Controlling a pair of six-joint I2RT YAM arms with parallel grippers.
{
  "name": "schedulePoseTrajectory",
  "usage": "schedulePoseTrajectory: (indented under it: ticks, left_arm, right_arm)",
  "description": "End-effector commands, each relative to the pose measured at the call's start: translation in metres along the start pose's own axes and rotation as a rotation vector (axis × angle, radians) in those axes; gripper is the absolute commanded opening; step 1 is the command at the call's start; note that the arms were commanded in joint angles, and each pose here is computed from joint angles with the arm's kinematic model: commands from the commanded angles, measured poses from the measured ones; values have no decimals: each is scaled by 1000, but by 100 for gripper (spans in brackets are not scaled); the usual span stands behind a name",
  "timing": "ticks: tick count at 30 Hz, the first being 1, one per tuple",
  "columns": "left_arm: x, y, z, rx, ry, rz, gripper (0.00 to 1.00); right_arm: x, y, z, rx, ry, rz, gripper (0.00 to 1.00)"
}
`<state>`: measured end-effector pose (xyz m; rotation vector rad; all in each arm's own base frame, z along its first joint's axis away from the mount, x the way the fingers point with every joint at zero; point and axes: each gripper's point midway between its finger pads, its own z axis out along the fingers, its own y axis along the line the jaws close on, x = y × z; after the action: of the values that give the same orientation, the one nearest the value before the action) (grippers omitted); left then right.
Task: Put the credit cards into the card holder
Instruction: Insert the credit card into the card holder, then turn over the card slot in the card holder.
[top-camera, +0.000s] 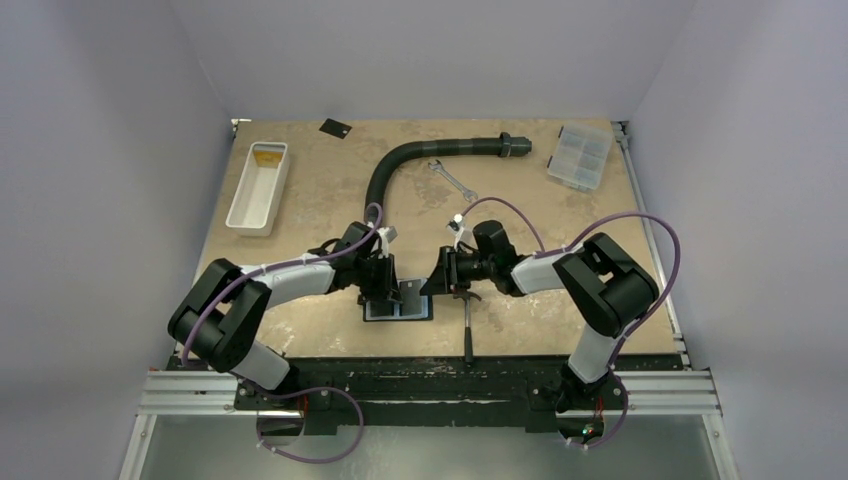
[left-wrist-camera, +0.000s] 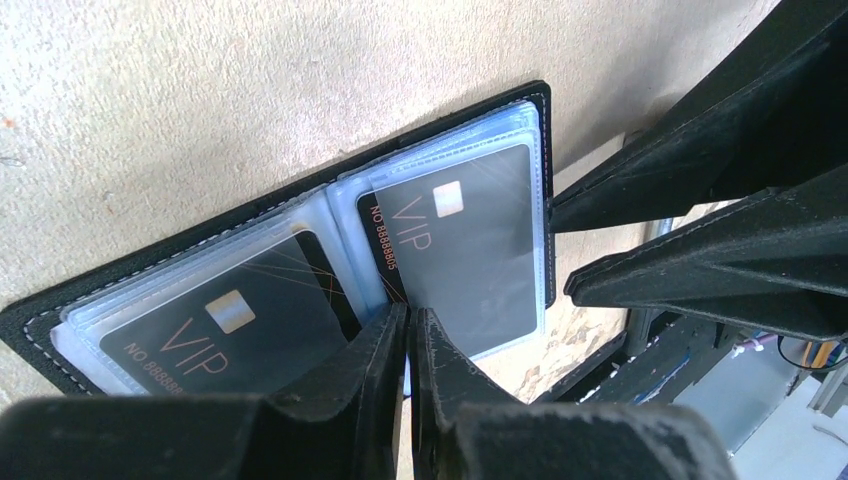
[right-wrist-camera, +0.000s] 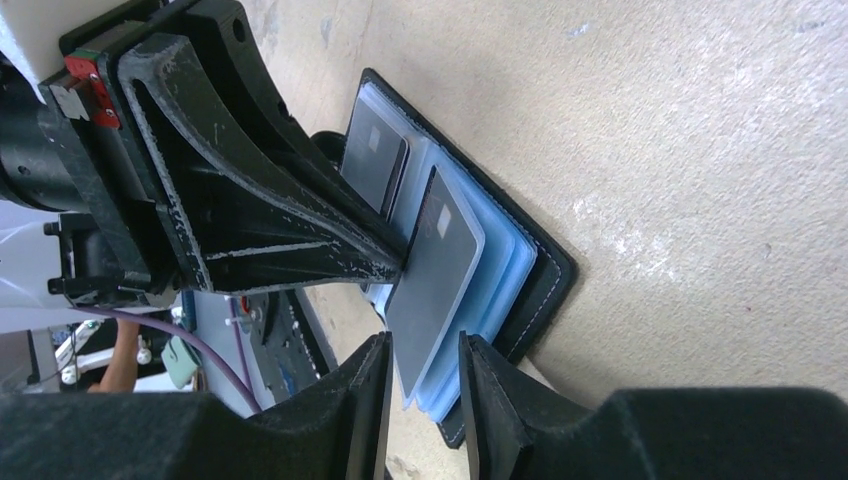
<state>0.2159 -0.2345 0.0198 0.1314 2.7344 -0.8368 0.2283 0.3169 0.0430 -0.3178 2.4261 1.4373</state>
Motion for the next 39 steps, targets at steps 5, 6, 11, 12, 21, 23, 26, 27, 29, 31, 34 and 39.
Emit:
schedulePoseTrajectory:
  ticks: [5,6,11,12,21,23,26,27,29,31,34,39]
  left_arm:
    - [5,13,3,-33,-13,4,10]
    - [7,14,4,-34,-10,4,10]
    - [10,16,3,-33,-12,-5,8]
    - [11,16,3,-33,-13,-5,8]
    - [13,16,3,-26,-12,-8,6]
    - [14,16,3,-19,-10,-14,6]
    - [13,14,3,-10,-15,-15,7]
    - [13,13,2,-8,-17,-14,10]
    - [11,10,0,0,-29,-18,15]
    - [7,4,-5,21,-54,-18,17]
    - [0,-4,-12,49,-88,-20,19]
    - [-10,-18,-22,101,-129,-19,24]
  right_arm:
    - [2,12,2,-71,3,-1,41]
    - [4,12,3,-71,6,1,41]
    - [8,12,8,-73,18,2,42]
    - [9,12,8,-72,19,5,43]
    - [9,25,7,-122,16,9,43]
    - [9,33,7,-165,12,39,45]
    - [11,36,9,-197,1,91,47]
    - [11,37,9,-215,-13,114,47]
    - [9,47,6,-285,-49,159,47]
    - [9,55,2,-347,-65,206,46]
    - [9,65,1,-420,-72,234,45]
    - [10,72,2,-458,-78,256,44]
